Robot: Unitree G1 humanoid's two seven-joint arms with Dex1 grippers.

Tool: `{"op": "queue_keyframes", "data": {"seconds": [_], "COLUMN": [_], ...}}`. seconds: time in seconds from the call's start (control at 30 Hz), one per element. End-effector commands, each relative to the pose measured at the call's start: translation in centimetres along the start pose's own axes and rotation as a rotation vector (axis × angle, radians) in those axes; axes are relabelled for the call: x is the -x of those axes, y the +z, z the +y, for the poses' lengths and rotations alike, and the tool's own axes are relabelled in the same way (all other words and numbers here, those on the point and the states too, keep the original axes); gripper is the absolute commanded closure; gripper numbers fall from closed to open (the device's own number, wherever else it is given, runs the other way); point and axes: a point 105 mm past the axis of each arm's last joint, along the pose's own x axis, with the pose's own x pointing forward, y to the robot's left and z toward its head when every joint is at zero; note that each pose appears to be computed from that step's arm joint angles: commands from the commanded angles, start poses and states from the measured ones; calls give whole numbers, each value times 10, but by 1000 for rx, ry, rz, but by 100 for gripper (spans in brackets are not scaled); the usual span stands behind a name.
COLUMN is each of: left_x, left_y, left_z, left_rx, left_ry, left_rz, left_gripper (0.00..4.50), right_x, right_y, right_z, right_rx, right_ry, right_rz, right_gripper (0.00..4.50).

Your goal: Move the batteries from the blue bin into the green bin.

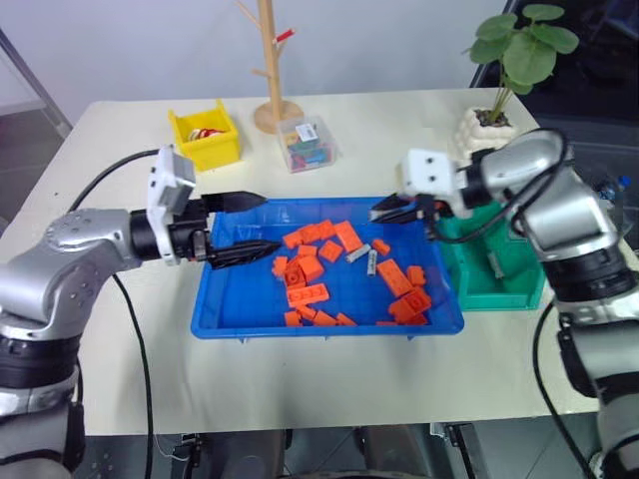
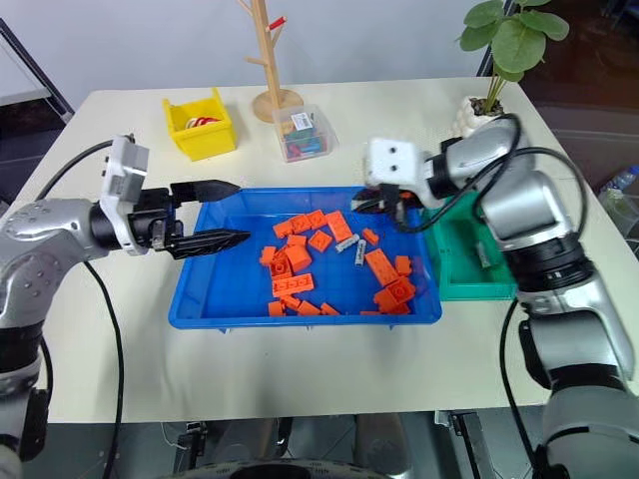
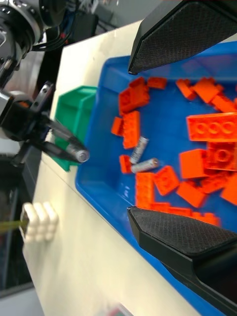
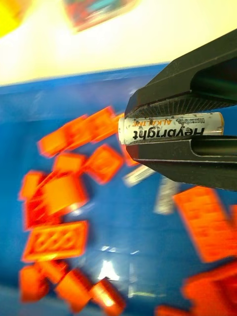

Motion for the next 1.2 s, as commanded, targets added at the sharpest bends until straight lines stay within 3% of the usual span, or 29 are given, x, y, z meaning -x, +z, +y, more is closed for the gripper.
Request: {"op": "queue_keyframes", "data": {"seconds": [0.03, 0.3, 0.7, 0.97, 1.0, 1.1, 1.2], "left_x": [-10, -24, -24, -22, -22, -19, -13], "left_y": [6, -7, -10, -8, -8, -8, -9], "left_z": [4, 19, 27, 24, 24, 24, 24], "left_rx": [-47, -28, -35, -42, -43, -43, -43], "left_ry": [-32, -38, -31, -34, -34, -31, -19], "left_rz": [-24, -36, -31, -26, -25, -21, -8], "left_gripper": [0, 0, 0, 0, 0, 0, 0], "right_x": [34, 73, 89, 88, 87, 83, 69], "right_y": [-16, -69, -128, -133, -132, -116, -80], "right_z": [-9, -5, 10, 12, 11, 1, -12], "right_rx": [-53, -154, -203, -205, -198, -171, -135], "right_ry": [-111, -259, -301, -302, -302, -325, -332], "right_rz": [39, 209, 401, 409, 409, 355, 223], "right_gripper": [446, 446, 446, 39, 7, 7, 7]}}
